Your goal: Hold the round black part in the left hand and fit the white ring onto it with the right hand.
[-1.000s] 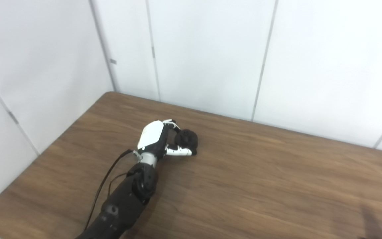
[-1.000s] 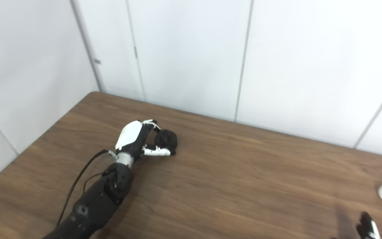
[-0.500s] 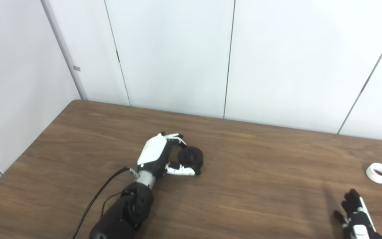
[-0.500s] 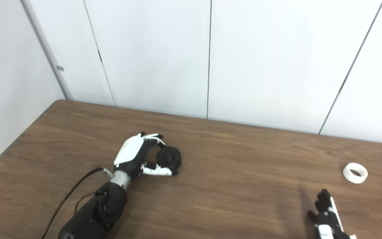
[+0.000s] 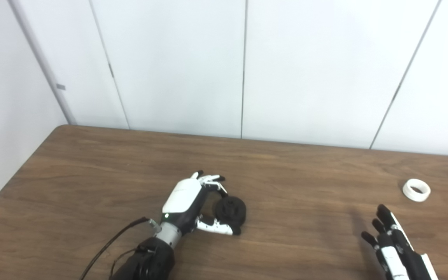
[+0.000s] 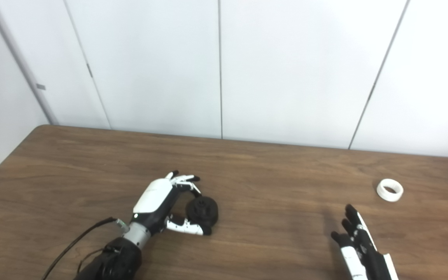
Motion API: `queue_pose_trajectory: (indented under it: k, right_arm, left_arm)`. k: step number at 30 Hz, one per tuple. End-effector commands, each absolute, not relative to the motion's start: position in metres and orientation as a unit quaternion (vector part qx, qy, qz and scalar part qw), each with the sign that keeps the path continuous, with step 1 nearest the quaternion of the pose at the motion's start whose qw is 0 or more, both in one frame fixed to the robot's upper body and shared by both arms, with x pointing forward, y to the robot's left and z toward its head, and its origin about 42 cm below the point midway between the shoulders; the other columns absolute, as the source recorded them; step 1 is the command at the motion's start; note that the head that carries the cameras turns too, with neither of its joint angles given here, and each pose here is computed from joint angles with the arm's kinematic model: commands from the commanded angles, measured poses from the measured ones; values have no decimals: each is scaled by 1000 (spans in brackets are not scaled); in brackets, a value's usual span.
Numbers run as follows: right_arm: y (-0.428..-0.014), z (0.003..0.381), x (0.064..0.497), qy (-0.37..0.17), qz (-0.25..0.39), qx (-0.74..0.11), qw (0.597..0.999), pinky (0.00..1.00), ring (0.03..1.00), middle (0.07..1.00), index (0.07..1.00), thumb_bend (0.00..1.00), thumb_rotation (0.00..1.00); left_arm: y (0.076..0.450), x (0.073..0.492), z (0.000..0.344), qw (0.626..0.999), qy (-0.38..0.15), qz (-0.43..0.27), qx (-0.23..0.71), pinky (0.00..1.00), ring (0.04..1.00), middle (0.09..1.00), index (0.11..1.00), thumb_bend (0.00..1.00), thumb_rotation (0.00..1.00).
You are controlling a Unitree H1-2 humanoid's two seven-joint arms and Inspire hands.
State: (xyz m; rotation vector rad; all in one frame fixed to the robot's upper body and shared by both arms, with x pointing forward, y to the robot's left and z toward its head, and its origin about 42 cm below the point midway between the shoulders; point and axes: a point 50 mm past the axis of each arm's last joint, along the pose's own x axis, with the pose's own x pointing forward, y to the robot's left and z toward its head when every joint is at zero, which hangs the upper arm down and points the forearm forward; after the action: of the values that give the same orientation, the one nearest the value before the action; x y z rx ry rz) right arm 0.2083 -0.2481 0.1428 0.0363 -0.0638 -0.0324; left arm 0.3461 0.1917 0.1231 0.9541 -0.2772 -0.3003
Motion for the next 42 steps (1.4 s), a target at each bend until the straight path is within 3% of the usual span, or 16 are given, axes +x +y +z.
queue_pose_trajectory:
  k: [1,6,12,18,26,37,42]
  right_arm:
    - [-233,128,150,13,-49,62,997,889,986,992,939,506,676]
    - [-231,129,151,3,-46,52,998,873,978,989,939,457,695]
    - [-224,131,150,9,-52,61,997,877,959,966,921,477,674]
    - [-219,131,148,9,-49,66,997,883,966,971,931,559,685]
    - [-215,132,145,10,-50,57,997,891,963,970,930,540,690]
    - [-210,130,145,11,-55,52,997,884,958,968,928,637,715]
    - [-208,136,150,-6,-54,42,998,870,952,965,928,633,700]
  left_arm:
    - [171,335,128,848,-171,-199,460,1000,877,857,477,515,48]
    - [157,328,129,836,-184,-233,462,1000,884,864,478,514,49]
    - [147,320,131,829,-196,-260,455,1000,884,859,478,515,49]
    - [139,309,133,822,-206,-285,448,1000,884,856,478,514,48]
    - [135,301,129,816,-215,-309,439,1000,879,854,477,514,47]
    - [128,297,121,816,-219,-331,420,1000,872,851,478,514,46]
    - [134,299,122,820,-217,-328,417,1000,873,854,478,513,45]
